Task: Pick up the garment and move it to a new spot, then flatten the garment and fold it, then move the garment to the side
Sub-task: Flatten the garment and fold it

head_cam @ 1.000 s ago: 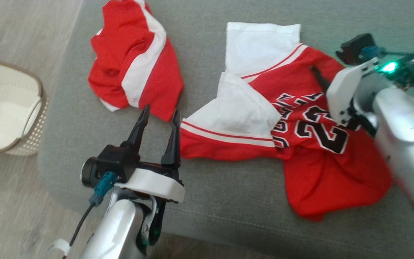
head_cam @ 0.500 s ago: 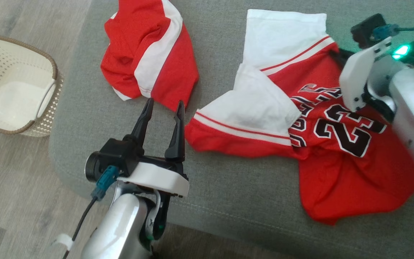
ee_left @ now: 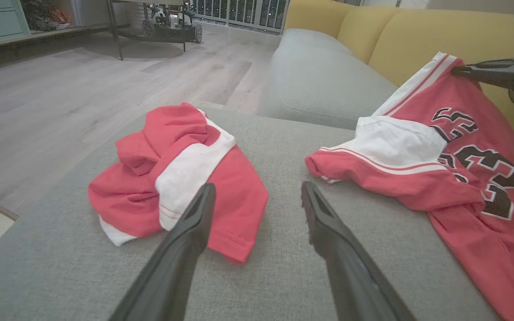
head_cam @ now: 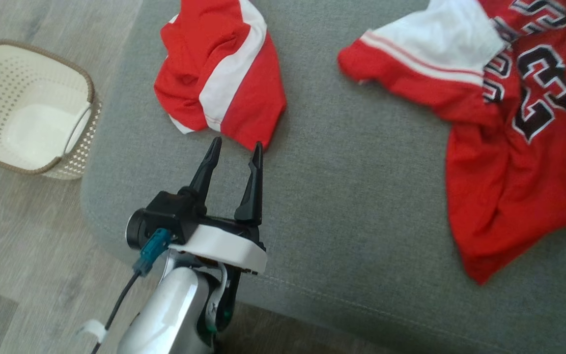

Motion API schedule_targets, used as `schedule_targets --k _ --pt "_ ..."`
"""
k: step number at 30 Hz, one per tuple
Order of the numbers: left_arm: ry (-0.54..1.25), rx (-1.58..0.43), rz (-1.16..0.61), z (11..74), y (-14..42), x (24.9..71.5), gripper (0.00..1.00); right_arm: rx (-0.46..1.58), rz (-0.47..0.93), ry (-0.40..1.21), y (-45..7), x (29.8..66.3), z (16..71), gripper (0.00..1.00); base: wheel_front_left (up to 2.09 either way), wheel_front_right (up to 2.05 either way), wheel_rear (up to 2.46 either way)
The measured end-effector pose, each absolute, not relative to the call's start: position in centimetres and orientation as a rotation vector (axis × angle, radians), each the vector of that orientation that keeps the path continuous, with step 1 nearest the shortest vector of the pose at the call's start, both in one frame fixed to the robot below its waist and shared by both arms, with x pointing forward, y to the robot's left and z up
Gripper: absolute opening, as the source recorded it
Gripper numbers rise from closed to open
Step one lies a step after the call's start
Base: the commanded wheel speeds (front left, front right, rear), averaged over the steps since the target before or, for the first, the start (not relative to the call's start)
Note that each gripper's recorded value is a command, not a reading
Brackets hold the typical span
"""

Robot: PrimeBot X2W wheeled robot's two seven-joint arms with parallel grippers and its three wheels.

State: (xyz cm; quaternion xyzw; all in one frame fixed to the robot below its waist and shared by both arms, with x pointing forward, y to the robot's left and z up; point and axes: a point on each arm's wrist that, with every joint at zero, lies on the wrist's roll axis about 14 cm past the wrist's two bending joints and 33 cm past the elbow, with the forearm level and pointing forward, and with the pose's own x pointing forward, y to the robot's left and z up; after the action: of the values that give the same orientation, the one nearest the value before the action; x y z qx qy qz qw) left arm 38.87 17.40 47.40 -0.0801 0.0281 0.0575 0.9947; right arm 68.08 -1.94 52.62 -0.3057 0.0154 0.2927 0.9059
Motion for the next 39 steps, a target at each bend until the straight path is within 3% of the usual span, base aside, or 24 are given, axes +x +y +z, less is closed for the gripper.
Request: schedule_targets --k 1,2,3,9,15,20,36,39 --pt "0.059 -0.159 0.119 47.3 17.5 38.8 1.0 -0.651 0.599 0.026 -2.1 68.4 52.7 0.0 0.0 0.0 0.0" --pt "0.061 -0.158 0.121 47.3 17.6 38.8 1.0 -0.657 0.591 0.028 -2.3 68.7 52.6 0.78 0.0 0.0 0.0" --pt "0.063 -0.157 0.124 47.2 17.7 38.8 1.0 -0.646 0.584 0.03 -2.3 68.8 52.5 1.0 0.0 0.0 0.0" --pt "0.056 -0.166 0.122 47.4 17.4 39.0 1.0 -0.524 0.591 0.064 -0.8 67.2 51.5 1.0 0.0 0.0 0.0" --pt "0.009 -0.165 0.103 48.7 17.1 39.9 1.0 -0.381 0.537 0.097 -2.8 64.4 50.7 1.0 0.0 0.0 0.0" --pt "-0.047 -0.164 0.065 50.3 16.2 40.9 1.0 -0.207 0.498 -0.01 -3.7 61.5 54.2 1.0 0.0 0.0 0.0" --pt "-0.075 -0.194 -0.125 51.5 10.0 40.2 1.0 0.095 0.169 0.055 -14.7 43.2 47.5 1.0 0.0 0.0 0.0" --pt "-0.065 -0.196 -0.143 51.2 9.3 39.9 1.0 0.116 0.154 0.078 -15.0 41.3 46.6 1.0 0.0 0.0 0.0"
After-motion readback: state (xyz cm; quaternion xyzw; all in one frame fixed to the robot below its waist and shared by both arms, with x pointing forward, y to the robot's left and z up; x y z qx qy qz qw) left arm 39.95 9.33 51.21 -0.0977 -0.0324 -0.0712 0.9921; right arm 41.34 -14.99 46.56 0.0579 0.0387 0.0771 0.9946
